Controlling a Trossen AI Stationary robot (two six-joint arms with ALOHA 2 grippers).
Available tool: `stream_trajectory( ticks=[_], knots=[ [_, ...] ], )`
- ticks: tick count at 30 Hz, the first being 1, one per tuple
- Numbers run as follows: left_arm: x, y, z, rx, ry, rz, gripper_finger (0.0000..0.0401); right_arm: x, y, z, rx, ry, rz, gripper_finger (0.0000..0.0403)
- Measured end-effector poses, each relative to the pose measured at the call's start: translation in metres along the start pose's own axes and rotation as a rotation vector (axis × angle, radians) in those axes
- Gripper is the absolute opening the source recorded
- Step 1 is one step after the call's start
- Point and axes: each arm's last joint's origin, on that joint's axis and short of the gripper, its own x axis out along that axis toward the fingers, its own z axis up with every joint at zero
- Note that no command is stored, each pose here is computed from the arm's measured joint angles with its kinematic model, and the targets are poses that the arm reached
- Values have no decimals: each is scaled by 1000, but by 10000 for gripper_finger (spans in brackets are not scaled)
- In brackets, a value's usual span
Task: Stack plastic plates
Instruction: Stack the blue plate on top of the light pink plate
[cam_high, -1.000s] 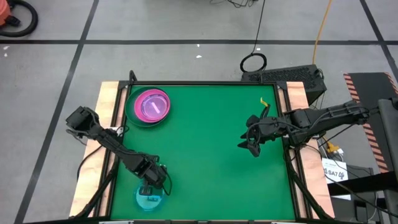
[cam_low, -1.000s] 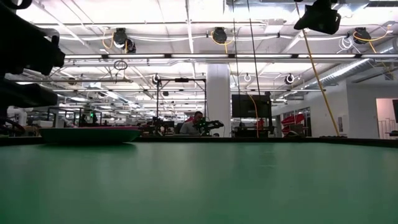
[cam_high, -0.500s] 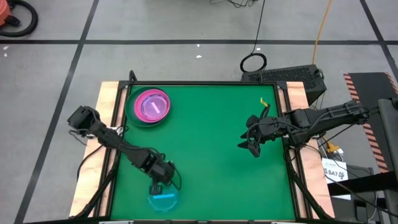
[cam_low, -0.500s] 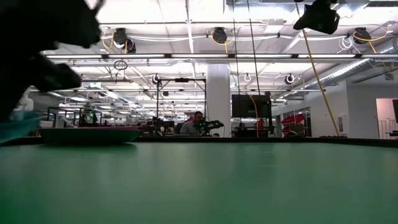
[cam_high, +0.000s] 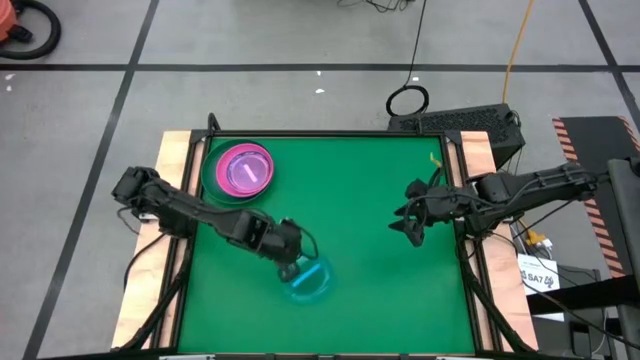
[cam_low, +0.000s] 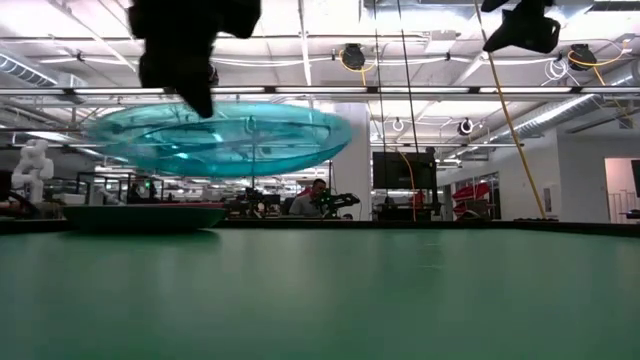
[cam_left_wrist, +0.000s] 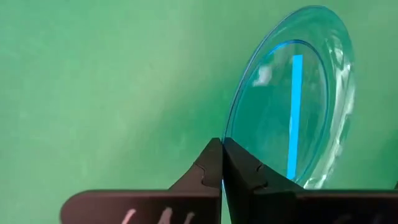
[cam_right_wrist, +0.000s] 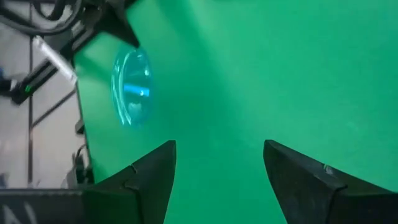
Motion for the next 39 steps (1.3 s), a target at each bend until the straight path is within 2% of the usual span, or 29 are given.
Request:
stream_trajectory(
  ticks=[9, 18, 27, 31, 39],
  knots=[
    [-21, 24, 51, -249, -165, 34, 1, -22, -10, 3, 37, -200, -101, 235],
    [-55, 59, 104, -464, -382, 77, 0, -21, -12, 4, 38, -230, -136, 235],
    [-64, 106, 129, -566, -422, 135, 0, -21, -25, 17, 76, -381, -311, 235],
    [-70, 126, 138, -615, -467, 132, 0, -22, -30, 28, 121, -441, -327, 235],
    [-96, 163, 152, -722, -621, 111, 0, -16, -44, 55, 112, -486, -289, 235]
  ],
)
